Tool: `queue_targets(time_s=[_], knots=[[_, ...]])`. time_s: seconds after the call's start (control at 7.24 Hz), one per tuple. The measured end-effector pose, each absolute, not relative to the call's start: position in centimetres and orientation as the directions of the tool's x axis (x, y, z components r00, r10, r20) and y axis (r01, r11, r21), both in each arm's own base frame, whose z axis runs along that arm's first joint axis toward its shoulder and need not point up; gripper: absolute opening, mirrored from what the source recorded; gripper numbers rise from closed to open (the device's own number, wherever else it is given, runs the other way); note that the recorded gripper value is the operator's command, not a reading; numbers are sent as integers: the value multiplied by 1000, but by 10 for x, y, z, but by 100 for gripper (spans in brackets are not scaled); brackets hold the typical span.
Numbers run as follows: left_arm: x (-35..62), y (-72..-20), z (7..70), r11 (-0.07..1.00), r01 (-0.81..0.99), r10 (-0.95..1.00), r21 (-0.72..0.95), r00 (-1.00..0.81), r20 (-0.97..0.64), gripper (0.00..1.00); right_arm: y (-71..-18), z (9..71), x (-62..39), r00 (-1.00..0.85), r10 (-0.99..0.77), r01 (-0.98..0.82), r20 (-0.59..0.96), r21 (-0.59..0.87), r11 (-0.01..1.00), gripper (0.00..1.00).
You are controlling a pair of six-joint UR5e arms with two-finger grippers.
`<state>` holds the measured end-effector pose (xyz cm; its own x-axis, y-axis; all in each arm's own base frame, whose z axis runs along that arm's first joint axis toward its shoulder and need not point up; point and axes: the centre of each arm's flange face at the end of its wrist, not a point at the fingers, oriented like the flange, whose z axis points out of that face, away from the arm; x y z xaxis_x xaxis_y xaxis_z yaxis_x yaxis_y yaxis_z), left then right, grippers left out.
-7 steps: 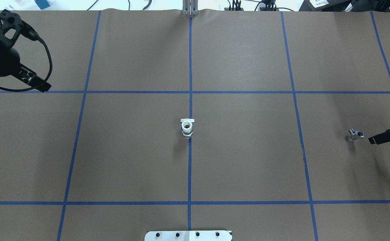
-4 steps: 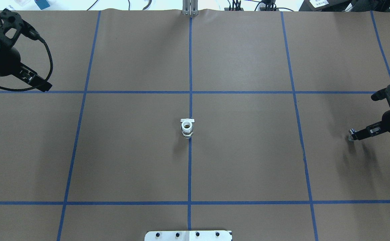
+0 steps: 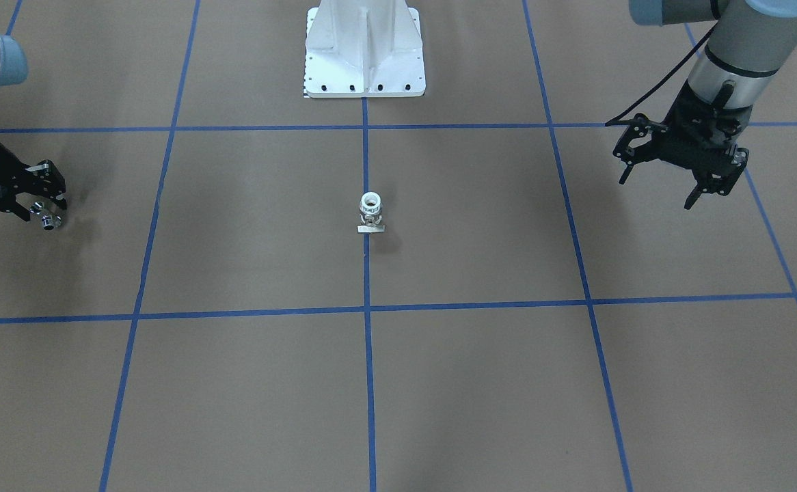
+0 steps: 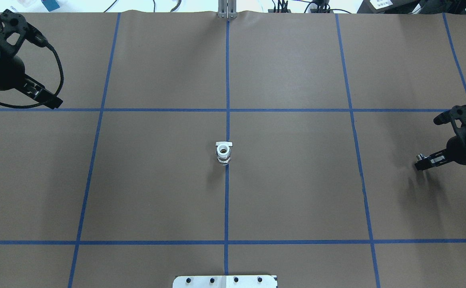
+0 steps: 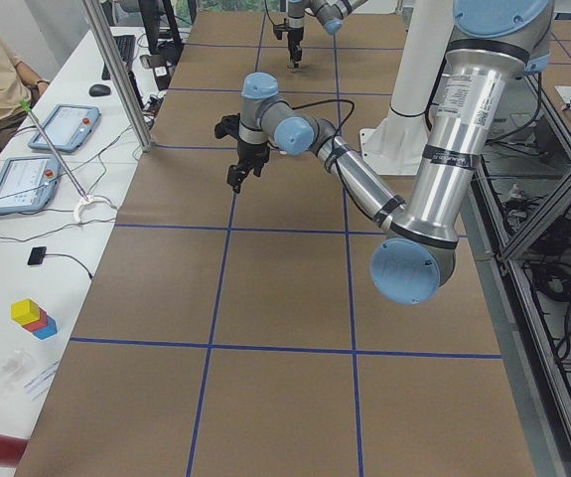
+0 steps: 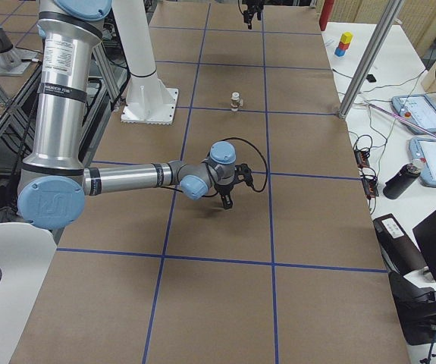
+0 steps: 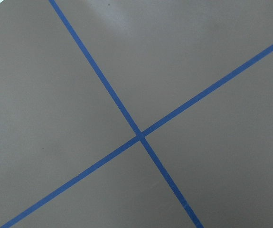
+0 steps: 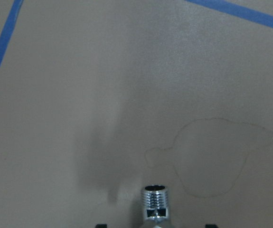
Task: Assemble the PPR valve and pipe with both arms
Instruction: 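Lower the right gripper onto the chrome pipe fitting and grasp it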
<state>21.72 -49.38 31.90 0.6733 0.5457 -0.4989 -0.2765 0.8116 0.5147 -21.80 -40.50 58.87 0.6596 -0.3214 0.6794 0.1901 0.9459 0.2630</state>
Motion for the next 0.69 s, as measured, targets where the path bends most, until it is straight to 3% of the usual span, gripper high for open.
queue_targets(time_s=[0.55, 0.69], knots=[[217, -494, 319, 812, -276, 545, 514, 674, -499, 100, -406, 584, -218, 657, -326, 188, 680, 272, 944, 0], [217, -494, 320, 813, -276, 544, 512, 674, -500, 100, -410, 580, -219, 654, -328, 183, 681, 279, 943, 0]])
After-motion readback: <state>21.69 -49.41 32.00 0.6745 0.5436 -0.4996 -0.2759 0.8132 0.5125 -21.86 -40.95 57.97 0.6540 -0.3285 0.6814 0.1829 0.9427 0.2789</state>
